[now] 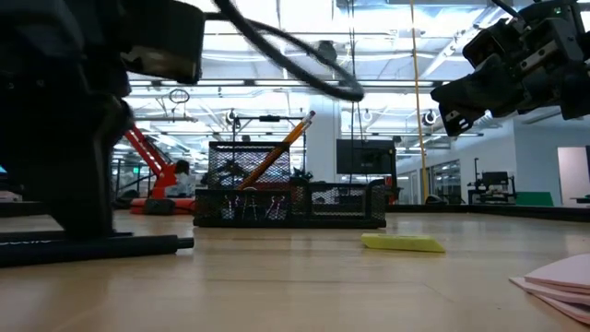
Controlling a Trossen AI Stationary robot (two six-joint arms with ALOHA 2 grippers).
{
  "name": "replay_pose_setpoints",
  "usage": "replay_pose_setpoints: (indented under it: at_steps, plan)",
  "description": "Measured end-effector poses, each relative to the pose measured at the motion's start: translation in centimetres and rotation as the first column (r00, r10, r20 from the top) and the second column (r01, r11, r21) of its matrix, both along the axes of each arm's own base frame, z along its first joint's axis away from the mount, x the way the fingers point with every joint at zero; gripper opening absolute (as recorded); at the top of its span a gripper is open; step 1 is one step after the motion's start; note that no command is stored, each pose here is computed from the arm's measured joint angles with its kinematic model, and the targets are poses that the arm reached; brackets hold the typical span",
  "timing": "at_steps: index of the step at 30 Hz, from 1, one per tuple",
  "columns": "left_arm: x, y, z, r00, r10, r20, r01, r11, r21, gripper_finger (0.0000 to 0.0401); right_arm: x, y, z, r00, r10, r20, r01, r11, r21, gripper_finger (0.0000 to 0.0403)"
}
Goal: Pick and place office supplies into organizer
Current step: Put the black pen into the desk organizer
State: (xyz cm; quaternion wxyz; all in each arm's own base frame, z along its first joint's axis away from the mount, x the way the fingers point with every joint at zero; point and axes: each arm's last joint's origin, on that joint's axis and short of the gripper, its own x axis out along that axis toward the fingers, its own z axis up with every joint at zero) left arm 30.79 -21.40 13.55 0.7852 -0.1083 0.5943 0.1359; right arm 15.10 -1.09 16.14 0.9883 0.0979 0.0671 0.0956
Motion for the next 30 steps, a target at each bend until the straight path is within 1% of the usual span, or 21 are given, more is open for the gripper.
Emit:
replay_pose_setpoints:
  at_steps: [2, 5, 8, 12, 14, 16, 19, 21, 22, 25, 26, 28, 30]
  plan:
    - [0.2, 0.0, 0.0, 0.998, -0.057, 0.039, 0.055, 0.997, 0.047, 0.0029, 0.0, 0.0, 0.0, 1.000, 0.000, 0.000, 0.000, 1.000, 0.000, 0.0004]
    - [0.5, 0.2, 0.0, 0.988, -0.133, 0.084, 0.117, 0.979, 0.167, 0.0017, 0.0, 0.0, 0.0, 1.000, -0.001, 0.000, 0.001, 1.000, 0.001, 0.0004]
    - [0.7, 1.1, 0.5, 0.981, -0.159, 0.110, 0.123, 0.951, 0.284, 0.0007, 0.0, 0.0, 0.0, 1.000, -0.001, 0.000, 0.001, 1.000, 0.002, 0.0004]
    - [1.5, 2.7, 2.2, 0.970, -0.188, 0.155, 0.116, 0.916, 0.384, 0.0016, 0.0, 0.0, 0.0, 1.000, 0.000, 0.000, 0.000, 1.000, 0.002, 0.0004]
    - [1.7, 3.4, 3.2, 0.962, -0.211, 0.171, 0.114, 0.886, 0.450, 0.0017, 0.0, 0.0, 0.0, 1.000, 0.000, 0.000, 0.000, 1.000, 0.002, 0.0004]
    - [1.8, 4.2, 4.7, 0.952, -0.234, 0.198, 0.100, 0.848, 0.521, 0.0010, 0.0, 0.0, 0.0, 1.000, 0.000, 0.000, 0.000, 1.000, 0.002, 0.0004]
    - [1.7, 5.5, 7.6, 0.933, -0.256, 0.252, 0.041, 0.773, 0.634, 0.0006, 0.0, 0.0, 0.0, 1.000, 0.000, 0.000, 0.000, 1.000, 0.002, 0.0004]
    - [1.4, 6.5, 9.5, 0.925, -0.257, 0.282, -0.007, 0.728, 0.685, 0.0010, 0.0, 0.0, 0.0, 1.000, 0.000, 0.000, 0.000, 1.000, 0.002, 0.0004]
    - [1.3, 6.9, 10.4, 0.919, -0.261, 0.295, -0.023, 0.712, 0.701, 0.0012, 0.0, 0.0, 0.0, 1.000, 0.000, 0.000, 0.000, 1.000, 0.002, 0.0004]
    - [1.1, 8.2, 12.9, 0.887, -0.307, 0.345, -0.034, 0.702, 0.711, 0.0009, 0.0, 0.0, 0.0, 1.000, 0.002, 0.000, -0.002, 1.000, 0.002, 0.0004]
    - [1.1, 8.7, 13.5, 0.867, -0.333, 0.370, -0.027, 0.711, 0.702, 0.0007, 0.0, 0.0, 0.0, 1.000, 0.002, 0.000, -0.002, 1.000, 0.002, 0.0004]
    - [1.0, 9.5, 14.3, 0.806, -0.404, 0.432, 0.009, 0.738, 0.675, 0.0006, 0.0, 0.0, 0.0, 1.000, 0.002, 0.000, -0.002, 1.000, 0.002, 0.0004]
    - [0.8, 10.5, 14.8, 0.717, -0.476, 0.509, 0.039, 0.756, 0.653, 0.0009, 0.0, 0.0, 0.0, 1.000, 0.003, 0.000, -0.003, 1.000, 0.002, 0.0004]
